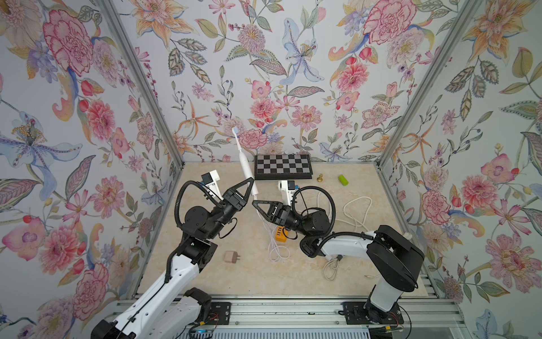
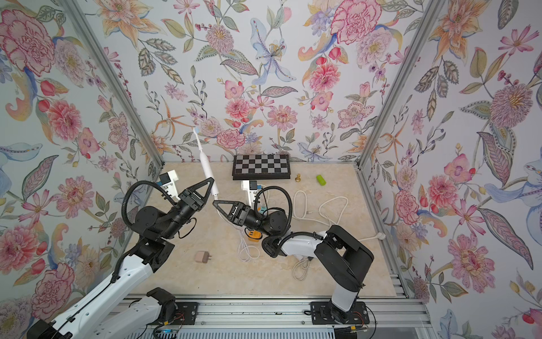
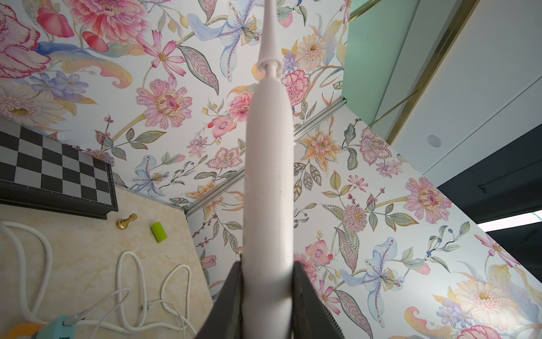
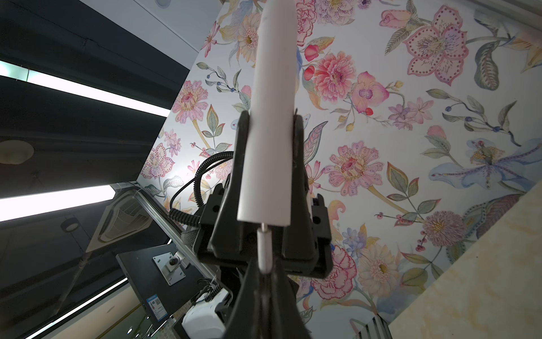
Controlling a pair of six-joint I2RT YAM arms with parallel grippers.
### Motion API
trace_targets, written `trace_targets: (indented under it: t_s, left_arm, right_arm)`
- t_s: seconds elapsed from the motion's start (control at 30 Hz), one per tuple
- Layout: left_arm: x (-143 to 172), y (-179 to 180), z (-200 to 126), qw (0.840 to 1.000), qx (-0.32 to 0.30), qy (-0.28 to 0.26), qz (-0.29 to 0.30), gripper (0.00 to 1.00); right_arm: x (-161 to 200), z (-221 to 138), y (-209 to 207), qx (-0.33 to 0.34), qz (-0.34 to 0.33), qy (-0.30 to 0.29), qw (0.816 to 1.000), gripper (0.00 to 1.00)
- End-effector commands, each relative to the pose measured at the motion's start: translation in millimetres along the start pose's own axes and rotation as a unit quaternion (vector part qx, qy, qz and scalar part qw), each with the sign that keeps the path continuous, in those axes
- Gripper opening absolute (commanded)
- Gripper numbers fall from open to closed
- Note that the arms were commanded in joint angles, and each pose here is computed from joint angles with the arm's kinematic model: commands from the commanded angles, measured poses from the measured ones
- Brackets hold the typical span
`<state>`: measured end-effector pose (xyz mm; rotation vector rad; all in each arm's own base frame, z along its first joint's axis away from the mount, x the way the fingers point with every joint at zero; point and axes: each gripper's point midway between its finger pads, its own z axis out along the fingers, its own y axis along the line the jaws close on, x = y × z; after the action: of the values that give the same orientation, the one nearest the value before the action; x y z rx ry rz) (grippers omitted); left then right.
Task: Charge the electric toothbrush
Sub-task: Insert the charging cable into the electric toothbrush.
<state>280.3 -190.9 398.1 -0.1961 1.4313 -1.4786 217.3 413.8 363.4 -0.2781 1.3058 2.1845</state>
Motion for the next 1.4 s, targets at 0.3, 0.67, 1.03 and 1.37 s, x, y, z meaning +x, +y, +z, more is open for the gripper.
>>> trace_targets:
  t_s: [0.3,0.67,1.03,1.37]
  left_arm:
    - [73.5,10.6,-25.4,0.991,0.001,0.136,-0.016,0.0]
    - [97.2,11.0,-21.4,0.983,0.002,0.181,0.023,0.0]
    - [37.5,-9.9,18.3,0.969,-0.057,0.13,0.201,0.0]
    - [-56.3,-9.5,47.4,0.943,-0.118,0.058,0.305,0.0]
  right_arm:
    - [-48.0,4.5,79.2,-0.095,-0.065,-0.071,0.991,0.0]
    - [-60.0,10.9,78.2,-0.097,-0.073,-0.09,0.989,0.0]
    - [-18.0,3.0,8.1,0.011,-0.059,-0.029,0.998,0.04]
    - [20.5,-11.7,-32.5,0.07,-0.052,0.014,0.996,0.36]
